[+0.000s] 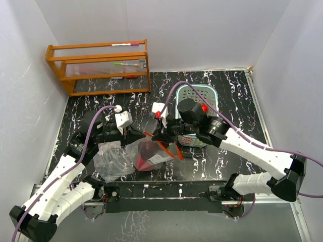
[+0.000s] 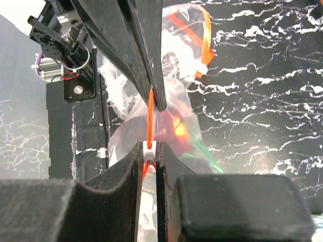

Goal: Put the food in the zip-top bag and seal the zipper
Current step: Zip the zipper food storage bag at the center of the board.

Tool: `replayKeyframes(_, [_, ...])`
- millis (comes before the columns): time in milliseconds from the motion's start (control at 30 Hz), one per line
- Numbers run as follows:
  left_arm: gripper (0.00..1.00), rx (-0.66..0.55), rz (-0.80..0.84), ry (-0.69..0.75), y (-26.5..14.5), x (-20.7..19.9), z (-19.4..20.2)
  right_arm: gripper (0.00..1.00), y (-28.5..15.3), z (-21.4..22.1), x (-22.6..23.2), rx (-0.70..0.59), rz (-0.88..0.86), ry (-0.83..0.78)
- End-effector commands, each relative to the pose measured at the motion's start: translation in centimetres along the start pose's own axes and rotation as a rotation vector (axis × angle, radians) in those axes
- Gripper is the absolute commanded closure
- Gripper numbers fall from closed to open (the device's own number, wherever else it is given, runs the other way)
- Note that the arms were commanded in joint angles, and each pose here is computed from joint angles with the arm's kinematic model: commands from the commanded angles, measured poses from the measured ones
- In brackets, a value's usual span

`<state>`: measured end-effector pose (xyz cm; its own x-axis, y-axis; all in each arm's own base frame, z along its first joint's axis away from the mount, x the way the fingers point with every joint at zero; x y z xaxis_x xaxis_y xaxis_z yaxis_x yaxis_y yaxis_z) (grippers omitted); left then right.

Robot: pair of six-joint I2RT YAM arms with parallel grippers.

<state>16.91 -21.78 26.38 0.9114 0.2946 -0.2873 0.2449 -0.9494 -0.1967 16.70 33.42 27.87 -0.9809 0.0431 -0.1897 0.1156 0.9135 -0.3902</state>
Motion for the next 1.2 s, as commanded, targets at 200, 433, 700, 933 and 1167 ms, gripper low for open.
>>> replayKeyframes(200, [1.0,-0.277,-0.285,0.106,-1.9,3.3,-8.4,0.92,-3.0,2.4,1.2,0.038,0.083,0.106])
replayKeyframes(433, [1.0,-0.404,-0.496,0.109,-3.4,6.7,-11.7,0.92,-4.2,3.9,2.3,0.037,0.116,0.173])
replayKeyframes(700, [1.0,-0.43,-0.622,0.066,-3.0,10.1,-13.5,0.92,-5.1,4.4,2.9,0.02,0.145,0.212])
replayKeyframes(933, [1.0,-0.439,-0.743,0.095,-3.2,13.0,-15.4,0.92,-5.3,5.6,3.8,0.027,0.142,0.251])
replayKeyframes(1167, [1.0,-0.47,-0.727,0.084,-2.4,13.6,-16.2,0.92,-5.8,6.0,3.7,0.027,0.173,0.263])
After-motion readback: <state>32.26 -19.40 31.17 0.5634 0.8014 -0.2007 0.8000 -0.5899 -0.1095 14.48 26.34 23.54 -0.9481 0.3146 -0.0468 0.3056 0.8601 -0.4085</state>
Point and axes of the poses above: each gripper's point midway between its finger pads, its own y axis out along the fingers, its own x axis along the line the jaws close on, z = x × y, the point moved 1 cm from there along -y, back along the fingers, and after that the axes turned 14 degrees about -y, right-handed, at the moved point
